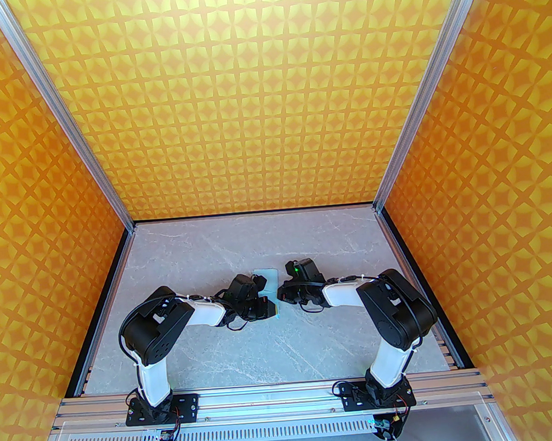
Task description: Fold a paper plane with a square sheet of paper (fold left side to right side)
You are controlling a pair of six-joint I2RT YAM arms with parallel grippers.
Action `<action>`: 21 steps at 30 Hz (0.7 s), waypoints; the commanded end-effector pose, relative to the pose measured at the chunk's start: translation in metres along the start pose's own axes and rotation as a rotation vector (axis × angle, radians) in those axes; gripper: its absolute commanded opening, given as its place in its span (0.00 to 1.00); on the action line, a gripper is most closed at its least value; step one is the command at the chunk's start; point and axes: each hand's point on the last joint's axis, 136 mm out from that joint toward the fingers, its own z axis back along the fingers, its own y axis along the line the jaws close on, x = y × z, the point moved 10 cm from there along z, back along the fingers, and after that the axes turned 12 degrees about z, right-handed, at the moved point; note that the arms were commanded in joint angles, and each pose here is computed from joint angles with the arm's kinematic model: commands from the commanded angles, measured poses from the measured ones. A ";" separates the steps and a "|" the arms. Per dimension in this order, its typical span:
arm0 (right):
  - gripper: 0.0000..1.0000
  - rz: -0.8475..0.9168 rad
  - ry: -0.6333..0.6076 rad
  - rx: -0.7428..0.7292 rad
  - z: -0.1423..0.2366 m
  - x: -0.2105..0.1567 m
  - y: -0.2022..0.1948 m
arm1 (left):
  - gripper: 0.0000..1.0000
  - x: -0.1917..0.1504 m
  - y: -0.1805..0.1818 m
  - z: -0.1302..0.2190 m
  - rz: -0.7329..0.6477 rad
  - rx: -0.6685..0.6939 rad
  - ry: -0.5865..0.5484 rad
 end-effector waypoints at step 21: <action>0.00 -0.011 0.043 -0.055 -0.007 -0.005 -0.011 | 0.06 -0.010 0.001 -0.012 0.021 0.070 0.065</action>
